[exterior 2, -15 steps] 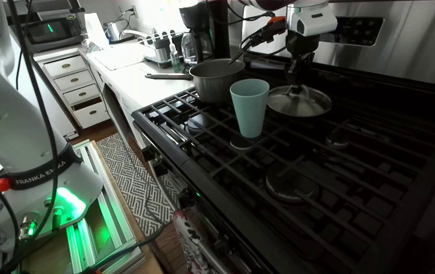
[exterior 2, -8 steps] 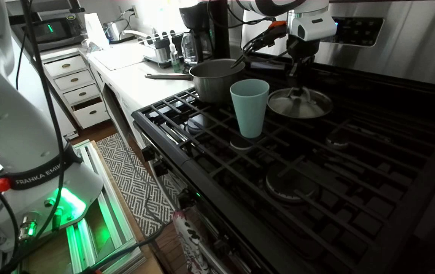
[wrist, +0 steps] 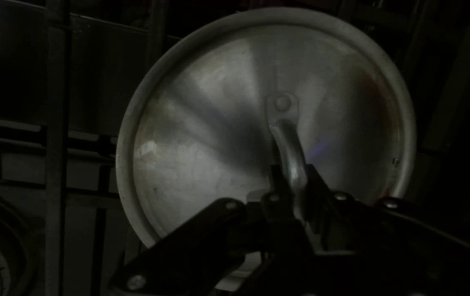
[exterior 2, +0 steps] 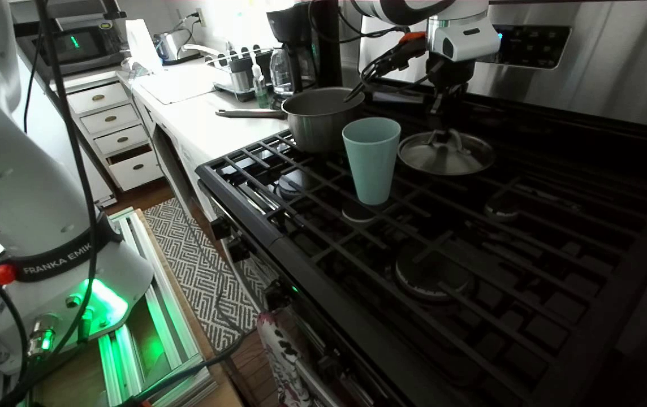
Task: Remove the lid from the pot, put it on the stove and then pour the contents of the cup on the stove into the pot
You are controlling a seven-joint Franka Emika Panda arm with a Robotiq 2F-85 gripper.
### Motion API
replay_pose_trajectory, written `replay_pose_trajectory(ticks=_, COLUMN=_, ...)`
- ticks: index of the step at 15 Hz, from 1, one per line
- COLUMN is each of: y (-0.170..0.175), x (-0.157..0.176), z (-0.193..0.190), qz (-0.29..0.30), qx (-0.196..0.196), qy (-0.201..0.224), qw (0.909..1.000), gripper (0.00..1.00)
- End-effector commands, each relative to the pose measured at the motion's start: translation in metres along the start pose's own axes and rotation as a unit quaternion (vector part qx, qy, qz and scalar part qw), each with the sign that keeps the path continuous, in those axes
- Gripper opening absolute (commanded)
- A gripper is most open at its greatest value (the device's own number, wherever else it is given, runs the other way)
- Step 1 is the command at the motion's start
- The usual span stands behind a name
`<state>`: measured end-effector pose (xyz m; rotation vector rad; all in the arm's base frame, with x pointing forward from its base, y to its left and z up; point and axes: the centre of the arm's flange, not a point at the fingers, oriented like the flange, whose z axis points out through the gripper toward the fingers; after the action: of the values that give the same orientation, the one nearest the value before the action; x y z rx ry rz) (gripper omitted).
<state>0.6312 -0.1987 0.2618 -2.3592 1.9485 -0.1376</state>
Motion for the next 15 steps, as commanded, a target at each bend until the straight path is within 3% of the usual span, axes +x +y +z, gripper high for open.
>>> replay_pose_trajectory(ticks=1, y=-0.0091, x=-0.001, z=0.0118, qz=-0.002, qx=-0.001, qy=0.001, qw=1.0, gripper=0.04)
replay_pose_trajectory(ticks=8, y=-0.0073, x=-0.0018, z=0.0147, qz=-0.004, qx=-0.004, qy=0.0, qw=1.0, gripper=0.04)
replay_pose_trajectory(ticks=9, y=-0.0073, x=-0.0017, z=0.0148, qz=-0.004, qx=-0.005, qy=0.0, qw=1.0, gripper=0.09)
replay_pose_trajectory(ticks=11, y=-0.007, x=-0.0014, z=0.015, qz=-0.003, qx=-0.005, qy=0.0, qw=1.0, gripper=0.41)
replay_pose_trajectory(ticks=15, y=-0.0027, x=-0.0027, z=0.0121, qz=-0.005, qx=-0.003, qy=0.0, qw=1.0, gripper=0.68)
